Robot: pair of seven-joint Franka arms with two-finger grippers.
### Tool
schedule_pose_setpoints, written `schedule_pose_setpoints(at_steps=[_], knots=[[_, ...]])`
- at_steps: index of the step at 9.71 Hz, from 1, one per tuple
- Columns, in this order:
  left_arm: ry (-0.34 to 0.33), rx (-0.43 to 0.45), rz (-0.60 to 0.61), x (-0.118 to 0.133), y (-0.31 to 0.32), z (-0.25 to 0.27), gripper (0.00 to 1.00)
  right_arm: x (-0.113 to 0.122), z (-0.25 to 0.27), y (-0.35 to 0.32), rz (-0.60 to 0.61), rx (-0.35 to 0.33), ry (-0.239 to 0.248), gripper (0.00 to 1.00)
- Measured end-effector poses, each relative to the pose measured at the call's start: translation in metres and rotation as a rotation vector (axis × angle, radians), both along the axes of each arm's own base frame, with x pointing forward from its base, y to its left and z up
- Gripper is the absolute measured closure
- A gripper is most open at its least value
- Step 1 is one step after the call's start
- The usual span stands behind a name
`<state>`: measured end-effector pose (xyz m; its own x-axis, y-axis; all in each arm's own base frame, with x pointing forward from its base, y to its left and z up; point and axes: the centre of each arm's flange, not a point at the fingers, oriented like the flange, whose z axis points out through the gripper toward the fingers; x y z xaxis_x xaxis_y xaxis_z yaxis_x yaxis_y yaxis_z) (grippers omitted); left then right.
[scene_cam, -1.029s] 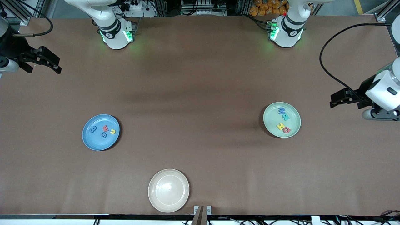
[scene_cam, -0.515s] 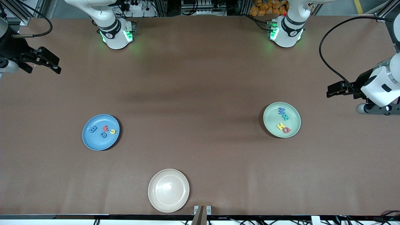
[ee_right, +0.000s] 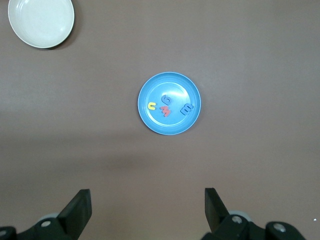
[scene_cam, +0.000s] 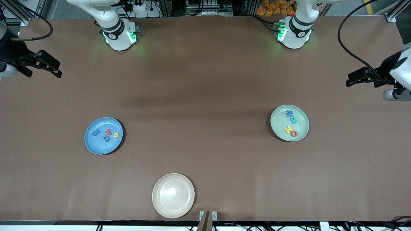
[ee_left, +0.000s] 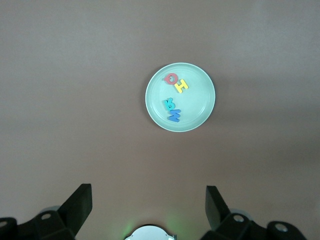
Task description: Sort upper and lower case letters into plates
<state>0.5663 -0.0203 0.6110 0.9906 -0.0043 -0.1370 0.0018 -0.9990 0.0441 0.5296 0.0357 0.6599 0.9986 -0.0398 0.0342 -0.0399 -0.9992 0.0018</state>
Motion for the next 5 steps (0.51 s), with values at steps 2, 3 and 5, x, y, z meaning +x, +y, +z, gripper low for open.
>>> schedule_pose_setpoints(at_steps=[2,3,5], knots=[[-0.043,0.052,-0.011,0.0046,0.0018,0.0021,0.0,0.01,-0.0011,-0.0001,-0.001,0.001,-0.002,0.0],[-0.074,0.061,-0.013,0.0082,0.0015,0.0044,0.0,0.0127,-0.002,-0.0001,-0.001,0.002,-0.002,0.0],[-0.099,0.062,-0.015,0.011,0.0009,0.0064,0.0,0.0142,-0.0018,-0.0001,-0.001,0.002,-0.002,0.0]])
